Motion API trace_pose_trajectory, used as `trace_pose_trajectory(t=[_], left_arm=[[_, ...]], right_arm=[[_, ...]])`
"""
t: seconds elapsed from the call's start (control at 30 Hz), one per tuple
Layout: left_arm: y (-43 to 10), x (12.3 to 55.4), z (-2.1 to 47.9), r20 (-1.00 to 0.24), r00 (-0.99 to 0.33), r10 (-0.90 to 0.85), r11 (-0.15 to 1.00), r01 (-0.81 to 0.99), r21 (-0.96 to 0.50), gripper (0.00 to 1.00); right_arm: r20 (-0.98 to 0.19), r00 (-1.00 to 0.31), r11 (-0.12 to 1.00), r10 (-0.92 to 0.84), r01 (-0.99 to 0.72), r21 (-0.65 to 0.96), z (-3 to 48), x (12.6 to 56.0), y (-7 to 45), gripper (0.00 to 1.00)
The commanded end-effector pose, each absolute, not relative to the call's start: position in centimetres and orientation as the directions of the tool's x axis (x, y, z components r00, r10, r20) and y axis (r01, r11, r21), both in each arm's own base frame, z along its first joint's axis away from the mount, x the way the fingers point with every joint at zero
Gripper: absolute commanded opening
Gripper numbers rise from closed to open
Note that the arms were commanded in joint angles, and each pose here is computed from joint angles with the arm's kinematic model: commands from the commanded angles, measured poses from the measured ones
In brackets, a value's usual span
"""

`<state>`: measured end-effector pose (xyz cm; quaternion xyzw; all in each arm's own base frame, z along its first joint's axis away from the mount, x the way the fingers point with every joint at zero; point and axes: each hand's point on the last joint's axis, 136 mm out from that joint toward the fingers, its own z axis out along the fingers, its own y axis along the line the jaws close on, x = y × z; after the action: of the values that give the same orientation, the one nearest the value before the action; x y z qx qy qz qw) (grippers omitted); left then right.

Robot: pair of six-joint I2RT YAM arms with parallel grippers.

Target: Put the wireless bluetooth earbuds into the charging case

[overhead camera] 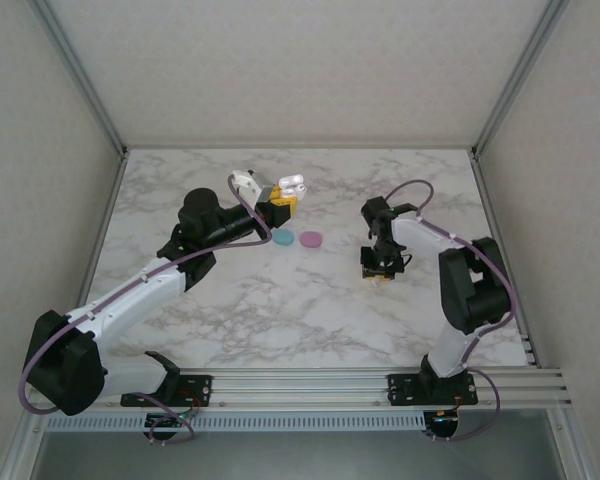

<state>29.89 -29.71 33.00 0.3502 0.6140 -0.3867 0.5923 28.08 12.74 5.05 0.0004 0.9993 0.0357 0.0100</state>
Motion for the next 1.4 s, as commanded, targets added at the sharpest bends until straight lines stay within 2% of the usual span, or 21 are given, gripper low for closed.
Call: trace_pose_trajectory(t=[0.0, 0.23, 0.5, 0.93, 1.37], left_arm=[[-30.0, 29.7, 35.2, -0.998, -0.012, -0.057, 0.449, 0.893, -0.036, 0.0], [-30.1, 29.9, 35.4, -0.998, -0.015, -0.068, 0.446, 0.894, -0.044, 0.0], [-30.6, 30.2, 35.3, -0.997, -0.024, -0.071, 0.436, 0.898, -0.053, 0.0], [-31.3, 30.9, 34.9, -0.996, -0.029, -0.084, 0.441, 0.895, -0.063, 0.0], [-32.2, 31.3, 34.7, -0.992, -0.005, -0.123, 0.46, 0.886, -0.061, 0.0]], right_arm=[[-0.181, -0.983, 0.986, 0.021, -0.009, 0.165, 10.9, 30.1, 14.3, 0.27], [-0.381, -0.919, 0.941, 0.103, -0.034, 0.337, 18.1, 31.9, 16.3, 0.28], [-0.585, -0.772, 0.806, 0.248, -0.17, 0.566, 27.5, 33.4, 19.0, 0.27], [-0.681, -0.657, 0.686, 0.323, -0.333, 0.647, 35.9, 33.1, 22.0, 0.28], [-0.722, -0.618, 0.655, 0.312, -0.411, 0.635, 38.2, 32.2, 24.9, 0.28]])
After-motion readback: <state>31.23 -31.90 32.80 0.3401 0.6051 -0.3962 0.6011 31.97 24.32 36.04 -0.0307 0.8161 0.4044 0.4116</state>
